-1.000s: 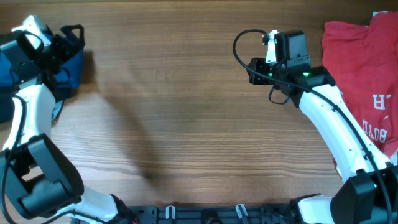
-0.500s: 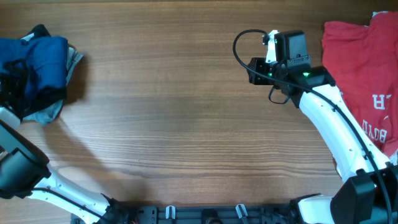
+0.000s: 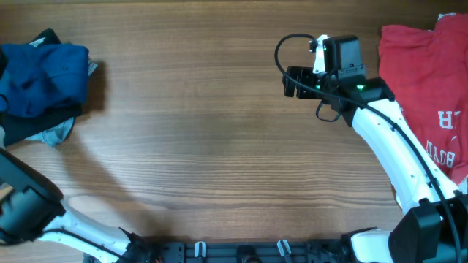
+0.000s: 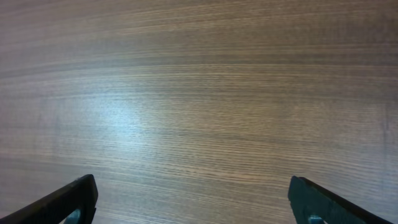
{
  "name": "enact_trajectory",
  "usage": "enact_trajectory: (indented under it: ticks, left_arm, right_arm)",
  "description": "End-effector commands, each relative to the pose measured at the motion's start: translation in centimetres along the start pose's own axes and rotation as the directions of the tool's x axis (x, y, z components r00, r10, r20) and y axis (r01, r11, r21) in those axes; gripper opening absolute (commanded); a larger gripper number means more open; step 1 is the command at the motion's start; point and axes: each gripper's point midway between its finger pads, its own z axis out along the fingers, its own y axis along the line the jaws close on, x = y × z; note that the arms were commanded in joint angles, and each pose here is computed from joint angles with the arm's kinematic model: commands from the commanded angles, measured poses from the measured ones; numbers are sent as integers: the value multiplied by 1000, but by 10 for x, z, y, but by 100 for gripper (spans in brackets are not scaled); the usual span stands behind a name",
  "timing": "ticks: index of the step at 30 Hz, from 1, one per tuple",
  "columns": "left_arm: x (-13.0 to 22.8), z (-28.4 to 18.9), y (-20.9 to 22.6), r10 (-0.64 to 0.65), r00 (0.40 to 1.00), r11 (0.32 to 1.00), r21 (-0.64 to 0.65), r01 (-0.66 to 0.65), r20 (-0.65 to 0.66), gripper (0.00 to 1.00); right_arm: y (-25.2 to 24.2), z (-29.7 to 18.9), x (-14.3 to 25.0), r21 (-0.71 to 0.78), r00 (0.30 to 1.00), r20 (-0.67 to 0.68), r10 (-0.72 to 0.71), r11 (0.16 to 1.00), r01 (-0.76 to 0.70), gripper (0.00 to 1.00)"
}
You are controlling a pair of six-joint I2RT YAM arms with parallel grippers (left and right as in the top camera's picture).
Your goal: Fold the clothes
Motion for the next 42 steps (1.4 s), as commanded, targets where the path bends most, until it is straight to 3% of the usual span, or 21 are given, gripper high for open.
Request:
enact_trajectory:
  ticks: [1,4,6,8,11,14,17,19,21,25,28,31,32,35,42]
  left_arm:
    - [25,-10,-91,222,971,972,103,-213,-87,100]
    - [121,-12,-145,263,899,963,156,-221,-350,100]
    - [174,-17,-159,260,836,966,129,-225,-484,100]
    - [237,-32,-168,279,727,949,65,-307,-627,100]
    - [293,-59,-182,298,594,927,78,-367,-747,100]
    - [328,-96,-177,250,454,919,61,-390,-855,100]
    - [345,-148,-154,109,289,907,-24,-421,-951,100]
    - [344,-168,-140,46,239,879,-74,-471,-970,100]
    - [336,-182,-123,-16,250,808,-160,-566,-968,100]
    - [325,-201,-144,114,291,781,-95,-617,-950,100]
    - [301,-206,-175,297,441,794,-37,-606,-847,100]
    - [278,-216,-193,437,583,799,-3,-602,-685,100]
    - [271,-225,-197,467,636,815,20,-579,-614,100]
    - [256,-235,-189,504,715,815,-8,-579,-485,100]
    - [257,-237,-179,504,712,804,-35,-593,-488,100]
  right_arm:
    - [-26,-4,-5,44,991,12,130,991,-130,99]
    - [-54,-8,-1,82,979,-7,203,976,-202,99]
    - [-63,-9,5,103,976,-29,218,971,-214,99]
    - [-73,-11,15,127,977,-71,202,973,-193,99]
    - [-73,-10,24,111,981,-117,155,984,-142,100]
    - [-66,-13,44,85,964,-203,172,984,-157,99]
    - [-66,-23,76,119,922,-328,205,977,-175,100]
    - [-65,-31,89,127,901,-374,218,975,-183,99]
    - [-63,-41,90,129,902,-370,225,973,-190,100]
    - [-57,-70,80,100,946,-223,236,971,-218,100]
    - [-57,-108,71,79,975,2,221,972,-220,100]
    - [-62,-146,66,75,953,251,171,978,-195,100]
    - [-66,-155,70,89,940,302,161,977,-195,100]
    - [-70,-161,83,103,935,318,158,974,-200,100]
    - [-74,-144,90,128,955,245,170,970,-206,100]
